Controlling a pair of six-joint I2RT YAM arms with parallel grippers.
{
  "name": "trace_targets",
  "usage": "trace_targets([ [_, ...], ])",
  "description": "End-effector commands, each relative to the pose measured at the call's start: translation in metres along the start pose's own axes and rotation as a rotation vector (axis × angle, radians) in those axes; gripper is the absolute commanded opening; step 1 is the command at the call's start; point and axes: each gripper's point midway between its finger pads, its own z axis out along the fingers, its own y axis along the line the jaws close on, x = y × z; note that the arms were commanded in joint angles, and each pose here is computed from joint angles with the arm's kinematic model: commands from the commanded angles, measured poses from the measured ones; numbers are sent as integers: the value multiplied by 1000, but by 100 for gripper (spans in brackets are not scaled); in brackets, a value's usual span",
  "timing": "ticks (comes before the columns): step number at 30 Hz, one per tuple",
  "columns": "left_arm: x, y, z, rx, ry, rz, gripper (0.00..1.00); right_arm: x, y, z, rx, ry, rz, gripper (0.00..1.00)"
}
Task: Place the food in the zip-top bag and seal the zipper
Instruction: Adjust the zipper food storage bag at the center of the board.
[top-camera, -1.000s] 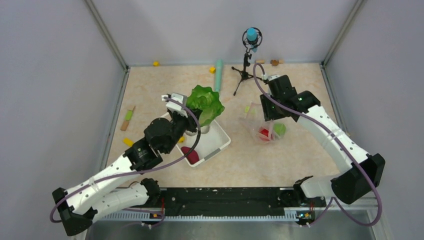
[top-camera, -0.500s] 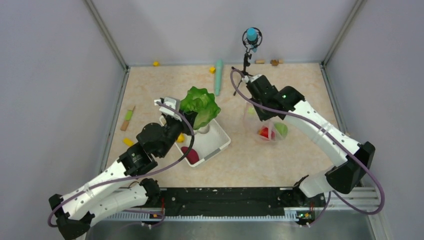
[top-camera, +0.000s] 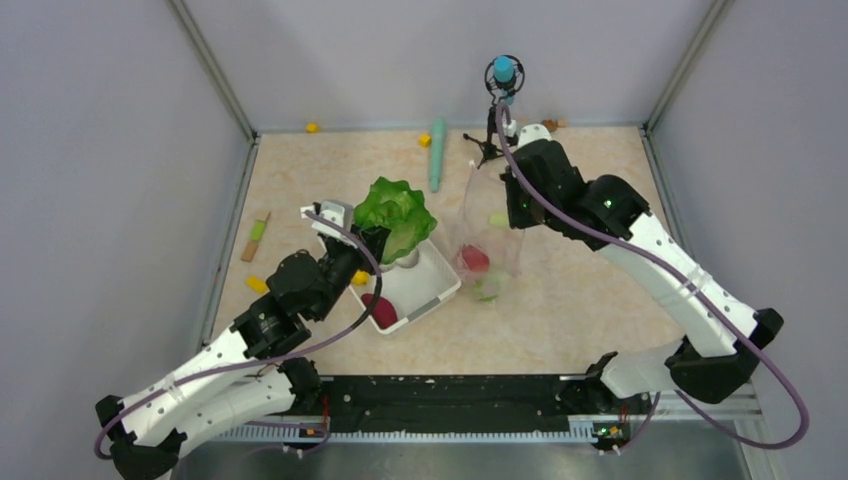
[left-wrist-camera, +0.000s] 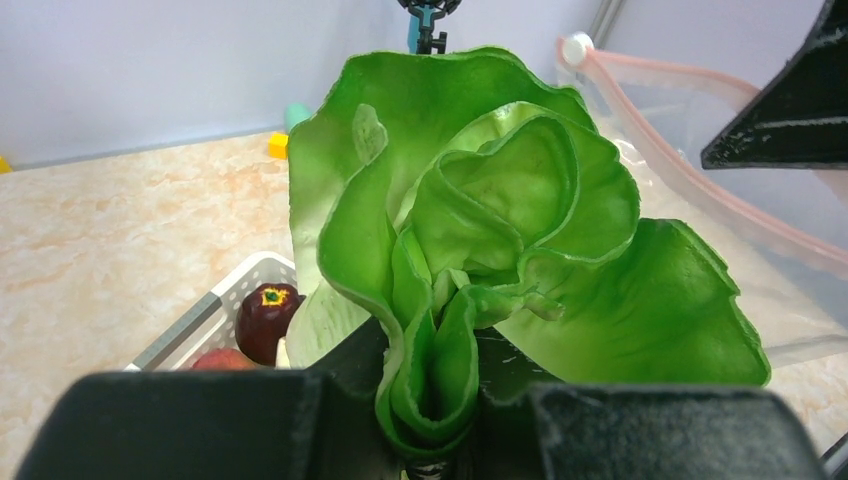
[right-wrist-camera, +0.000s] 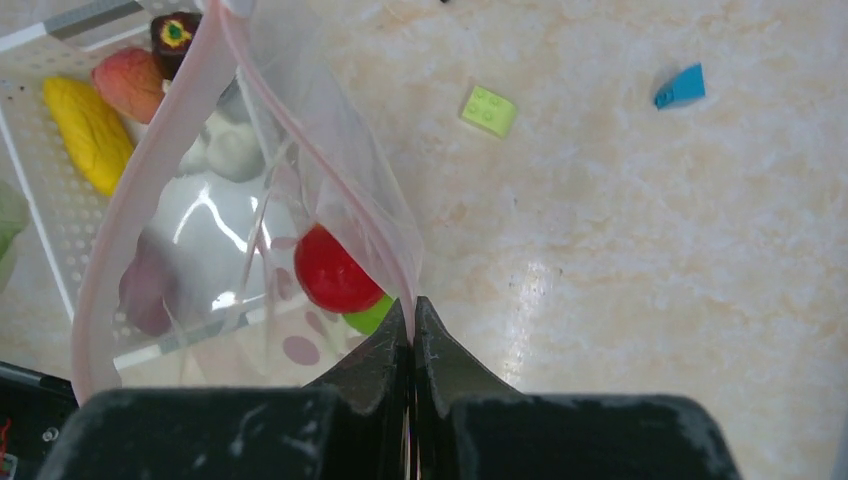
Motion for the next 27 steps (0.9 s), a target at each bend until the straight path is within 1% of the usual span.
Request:
trace_targets([
  [1,-23,-4,3,9,-85,-32,0,14,-31,4,110,-27,158,0],
  [5,-23,-8,9,16,-80,-30,0,34,-57,24,181,16,188,0],
  [11,-29,-30,33,69,-80,-69,0,30,-61,27,186,-9,163,0],
  [14,-40,-41,47,87,-130,-105,0,26,-62,25,180,-35,170,0],
  [19,-64,-64,66,154,-187,-163,0,15,-59,18,133,-114,174,0],
  [21,-76,-69,71,159,-222,-203,0,13,-54,17,96,-140,175,0],
  [25,-103,-65,73,135,-337,-301,0,8,-39,16,-6,-195,187,0],
  [27,-114,-70,69,173,-386,-325,0,7,-27,17,-71,-207,189,0],
])
